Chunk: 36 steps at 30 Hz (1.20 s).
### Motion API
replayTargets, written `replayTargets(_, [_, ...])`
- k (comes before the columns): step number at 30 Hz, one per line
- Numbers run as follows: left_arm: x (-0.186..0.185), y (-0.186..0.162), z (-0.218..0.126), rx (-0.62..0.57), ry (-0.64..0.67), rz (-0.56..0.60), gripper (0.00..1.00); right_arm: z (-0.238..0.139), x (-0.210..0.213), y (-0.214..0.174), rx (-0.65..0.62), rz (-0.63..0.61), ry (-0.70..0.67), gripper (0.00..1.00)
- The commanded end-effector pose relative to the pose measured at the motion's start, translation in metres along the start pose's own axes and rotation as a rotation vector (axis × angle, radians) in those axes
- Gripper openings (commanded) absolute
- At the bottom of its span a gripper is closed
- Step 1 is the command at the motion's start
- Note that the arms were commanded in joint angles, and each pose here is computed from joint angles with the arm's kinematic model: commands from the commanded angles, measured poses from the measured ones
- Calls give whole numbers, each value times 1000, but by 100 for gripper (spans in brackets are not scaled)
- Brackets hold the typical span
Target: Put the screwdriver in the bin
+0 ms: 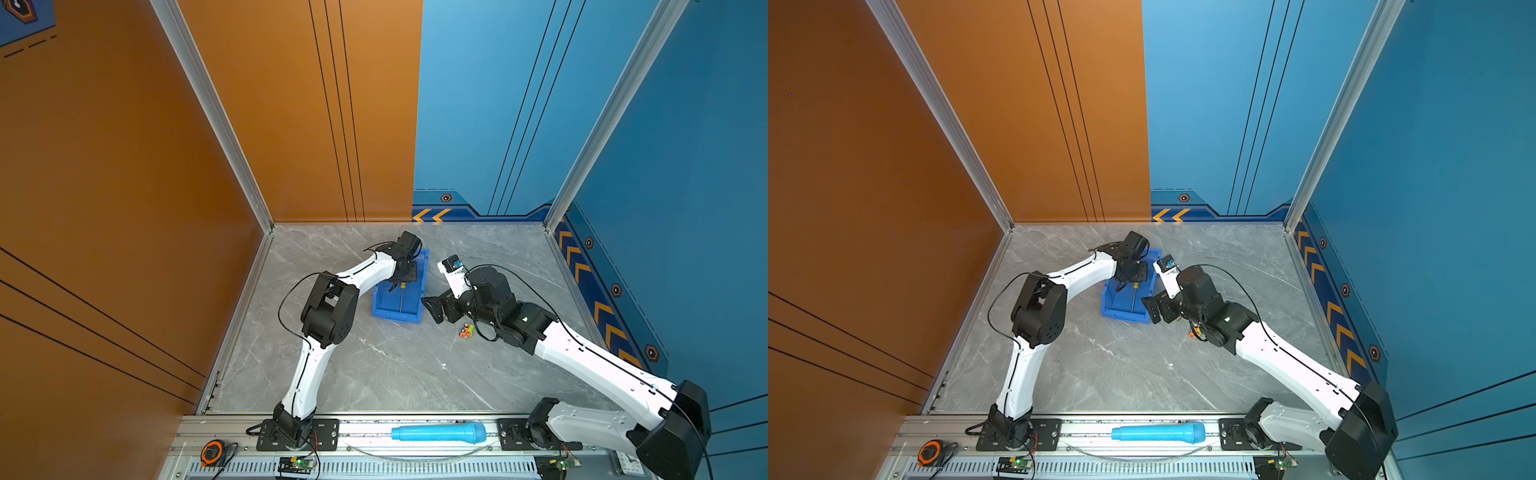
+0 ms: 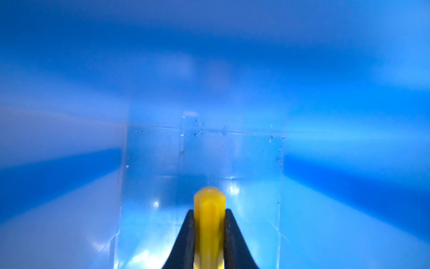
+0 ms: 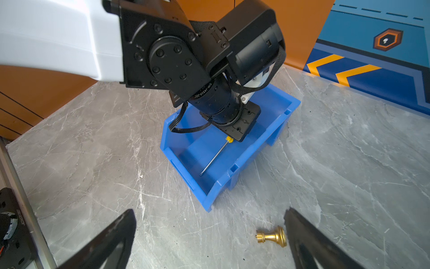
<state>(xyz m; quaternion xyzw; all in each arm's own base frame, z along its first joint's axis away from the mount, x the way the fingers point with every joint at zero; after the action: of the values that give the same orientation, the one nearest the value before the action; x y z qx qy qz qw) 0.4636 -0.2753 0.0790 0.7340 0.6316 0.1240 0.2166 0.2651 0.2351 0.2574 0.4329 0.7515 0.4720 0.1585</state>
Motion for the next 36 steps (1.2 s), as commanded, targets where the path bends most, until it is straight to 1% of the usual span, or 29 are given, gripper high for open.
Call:
replayTargets(1, [1,-6,1,17,21,21,19,-6,-6,1,-23,22,-33,100])
replayTargets(3, [1,-4,-1,12,20,21,21,-7,-6,2,-27,23,-34,100])
replayTargets(7, [2,1,-8,-5,20,21,31,-9,-6,2,-34,23,-37,100])
replayTargets(9, [2,4,-12,-15,17,21,34,-10,-7,3,-38,22,-40,100])
replayTargets(16, [1,13,-28,-49,6,24,35,-16,-9,3,-56,23,-55,100])
replayTargets(20, [-1,17,-44,-68,-11,28,36,-20,-12,2,-69,26,-68,100])
replayTargets(25, [0,18,-72,-93,-32,33,38,-27,-18,-4,-83,27,-94,100])
replayTargets(30, [5,9,-106,-117,-34,31,40,-35,-26,-16,-93,46,-127,100])
replayTargets(31, [6,6,-112,-122,-32,31,43,-38,-28,-18,-99,55,-133,100])
replayTargets(34, [9,-4,-134,-140,-26,30,46,-45,-32,-24,-109,77,-146,100])
replayTargets(36, [10,-14,-148,-154,-25,32,51,-52,-36,-29,-117,97,-166,100])
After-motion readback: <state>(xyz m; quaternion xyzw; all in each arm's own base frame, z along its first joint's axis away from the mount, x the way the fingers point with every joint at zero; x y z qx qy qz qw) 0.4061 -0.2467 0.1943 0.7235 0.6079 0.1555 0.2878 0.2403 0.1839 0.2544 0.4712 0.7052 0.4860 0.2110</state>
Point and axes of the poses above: each gripper's point midway between its finger pads, its own z axis out along the fingers, its own x axis along the line the jaws close on, y = z × x, the point moved 3 cm from there along -z, back along the fingers, and after that the axes turned 5 degrees about z, right-handed, at the moved point
